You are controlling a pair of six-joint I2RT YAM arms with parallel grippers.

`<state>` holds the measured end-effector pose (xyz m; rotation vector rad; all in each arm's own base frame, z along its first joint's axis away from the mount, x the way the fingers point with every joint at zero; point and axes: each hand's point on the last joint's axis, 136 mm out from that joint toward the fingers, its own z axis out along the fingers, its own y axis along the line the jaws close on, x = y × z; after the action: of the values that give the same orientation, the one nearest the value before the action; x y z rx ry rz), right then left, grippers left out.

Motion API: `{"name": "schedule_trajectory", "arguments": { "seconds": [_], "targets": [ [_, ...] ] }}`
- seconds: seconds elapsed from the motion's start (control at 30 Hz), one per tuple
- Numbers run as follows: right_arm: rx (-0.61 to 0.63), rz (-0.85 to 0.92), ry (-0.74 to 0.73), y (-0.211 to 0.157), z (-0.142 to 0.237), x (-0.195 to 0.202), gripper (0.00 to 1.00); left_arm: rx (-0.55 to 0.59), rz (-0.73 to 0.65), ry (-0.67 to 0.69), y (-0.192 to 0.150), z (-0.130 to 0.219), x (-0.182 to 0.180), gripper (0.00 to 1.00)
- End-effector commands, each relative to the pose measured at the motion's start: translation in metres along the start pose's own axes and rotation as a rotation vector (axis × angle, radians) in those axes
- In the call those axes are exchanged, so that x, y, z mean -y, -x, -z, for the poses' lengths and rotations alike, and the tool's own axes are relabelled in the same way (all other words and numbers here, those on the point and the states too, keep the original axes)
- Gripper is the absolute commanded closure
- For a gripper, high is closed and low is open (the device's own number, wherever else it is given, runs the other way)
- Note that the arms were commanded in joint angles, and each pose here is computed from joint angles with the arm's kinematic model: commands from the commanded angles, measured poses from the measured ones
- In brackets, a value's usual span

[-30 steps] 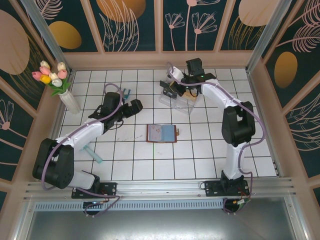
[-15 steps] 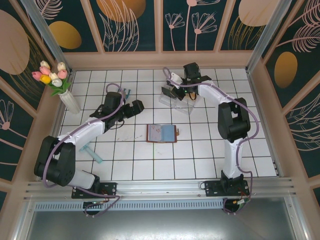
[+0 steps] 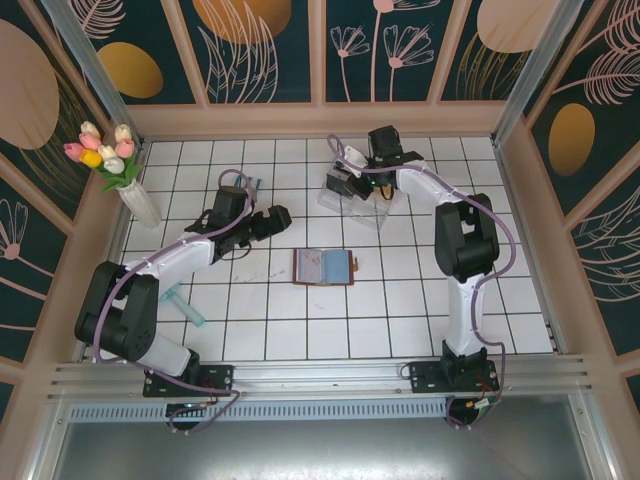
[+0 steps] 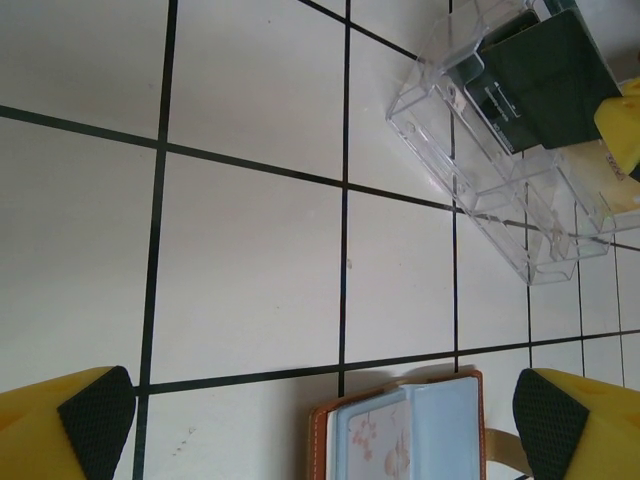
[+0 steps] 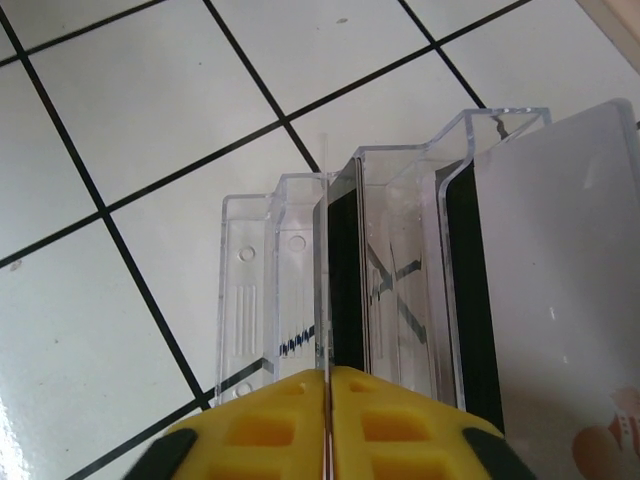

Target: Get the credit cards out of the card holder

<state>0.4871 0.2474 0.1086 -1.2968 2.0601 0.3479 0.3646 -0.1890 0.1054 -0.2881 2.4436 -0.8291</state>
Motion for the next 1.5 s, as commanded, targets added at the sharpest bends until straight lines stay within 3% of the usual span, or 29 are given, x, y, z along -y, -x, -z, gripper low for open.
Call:
{"name": "schedule_trajectory", "arguments": {
  "seconds": [0.0,0.13,0.37,0.53,0.67,0.77,1.0,1.1,1.2,1.33,1.47],
  "targets": [
    [-0.002,-0.007,-0.002,0.004,0.002,0.006,0.80,0.008,-0.030,-0.041,0.009,0.003,0.012,0.01],
    [0.021,-0.030,-0.021,0.017,0.010,0.012,0.75,0.000,-0.031,-0.058,0.009,0.004,0.016,0.01],
    [0.120,-0.087,-0.056,0.054,0.053,0.014,0.75,-0.028,-0.030,-0.079,0.003,0.006,0.019,0.02],
    [0.196,-0.351,-0.030,0.078,0.098,0.002,0.73,-0.046,-0.049,-0.067,0.000,0.011,0.019,0.06],
    [0.264,-0.657,-0.055,0.069,0.114,-0.010,0.64,-0.088,-0.051,-0.080,-0.009,0.013,0.022,0.14],
    [0.245,-0.774,-0.011,0.053,0.103,-0.051,0.63,-0.117,-0.023,-0.099,-0.018,0.014,0.023,0.18],
    [0.215,-1.096,0.081,0.011,0.081,-0.128,0.62,-0.196,-0.027,-0.105,-0.046,0.007,0.035,0.40],
    [0.205,-1.164,0.126,-0.002,0.073,-0.156,0.63,-0.205,0.005,-0.084,-0.057,-0.003,0.031,0.49],
    [0.154,-1.217,0.182,-0.014,0.058,-0.186,0.64,-0.235,0.053,-0.146,-0.072,-0.012,0.039,0.58],
    [0.123,-1.248,0.231,-0.019,0.044,-0.209,0.65,-0.254,0.055,-0.121,-0.079,-0.023,0.038,0.65],
    [0.073,-1.284,0.204,-0.029,0.029,-0.211,0.70,-0.306,0.119,-0.054,-0.096,-0.035,0.016,0.78]
  ]
}}
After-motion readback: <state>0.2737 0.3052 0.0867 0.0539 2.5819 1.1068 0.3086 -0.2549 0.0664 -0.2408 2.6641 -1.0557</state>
